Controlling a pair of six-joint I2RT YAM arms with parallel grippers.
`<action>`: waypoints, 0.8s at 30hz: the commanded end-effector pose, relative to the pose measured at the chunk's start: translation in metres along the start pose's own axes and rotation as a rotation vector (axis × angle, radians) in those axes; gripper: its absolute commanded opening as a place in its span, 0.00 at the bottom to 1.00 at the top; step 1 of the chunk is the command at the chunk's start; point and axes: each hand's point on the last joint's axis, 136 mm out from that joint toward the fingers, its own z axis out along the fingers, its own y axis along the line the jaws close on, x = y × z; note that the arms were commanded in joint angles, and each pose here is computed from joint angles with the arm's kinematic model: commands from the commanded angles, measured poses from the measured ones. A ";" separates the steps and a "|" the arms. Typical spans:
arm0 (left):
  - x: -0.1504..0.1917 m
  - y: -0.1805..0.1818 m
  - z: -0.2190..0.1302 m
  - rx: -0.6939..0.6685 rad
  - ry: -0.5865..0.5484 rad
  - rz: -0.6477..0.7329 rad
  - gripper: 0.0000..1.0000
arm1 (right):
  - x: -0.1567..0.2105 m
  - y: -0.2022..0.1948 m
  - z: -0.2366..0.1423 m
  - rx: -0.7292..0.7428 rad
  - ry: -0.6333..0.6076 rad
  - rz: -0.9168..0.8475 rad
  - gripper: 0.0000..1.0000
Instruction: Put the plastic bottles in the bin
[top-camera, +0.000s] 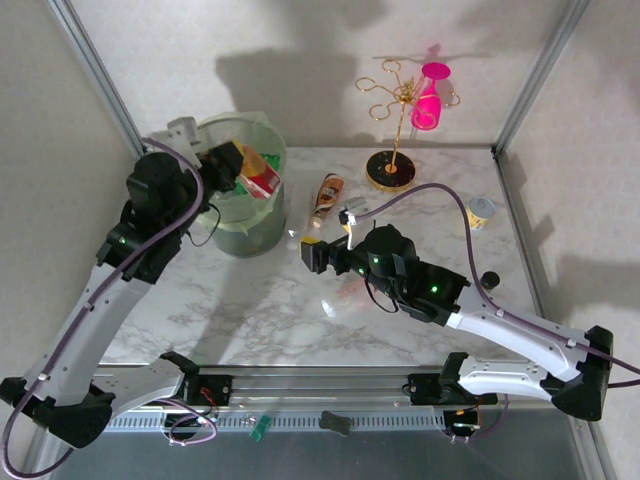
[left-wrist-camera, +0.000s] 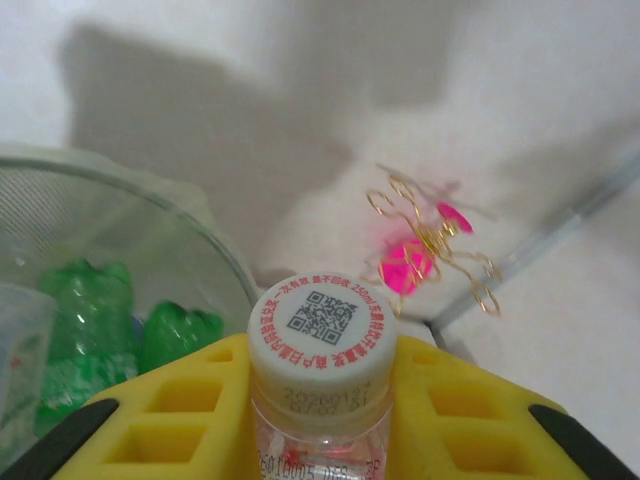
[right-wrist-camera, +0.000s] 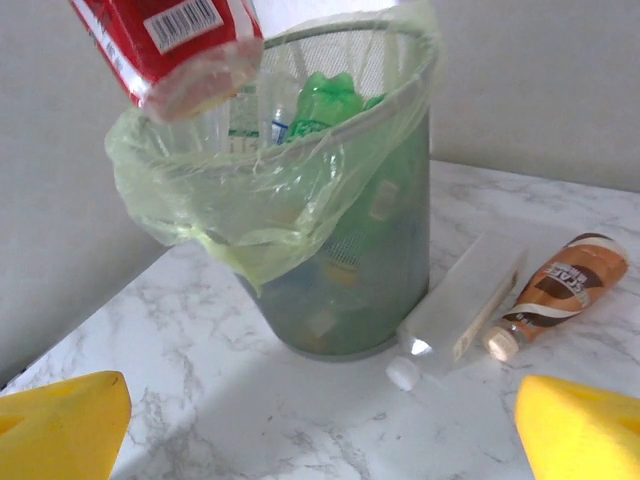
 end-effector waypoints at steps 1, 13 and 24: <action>-0.024 0.011 0.014 -0.058 -0.049 -0.040 0.00 | -0.001 -0.017 -0.007 0.074 -0.026 0.007 0.98; -0.009 0.065 0.096 -0.251 0.046 -0.146 0.00 | 0.000 -0.022 -0.004 0.100 -0.012 -0.023 0.98; 0.020 0.141 0.142 -0.301 0.106 -0.448 0.00 | 0.003 -0.018 0.011 0.075 0.011 -0.023 0.98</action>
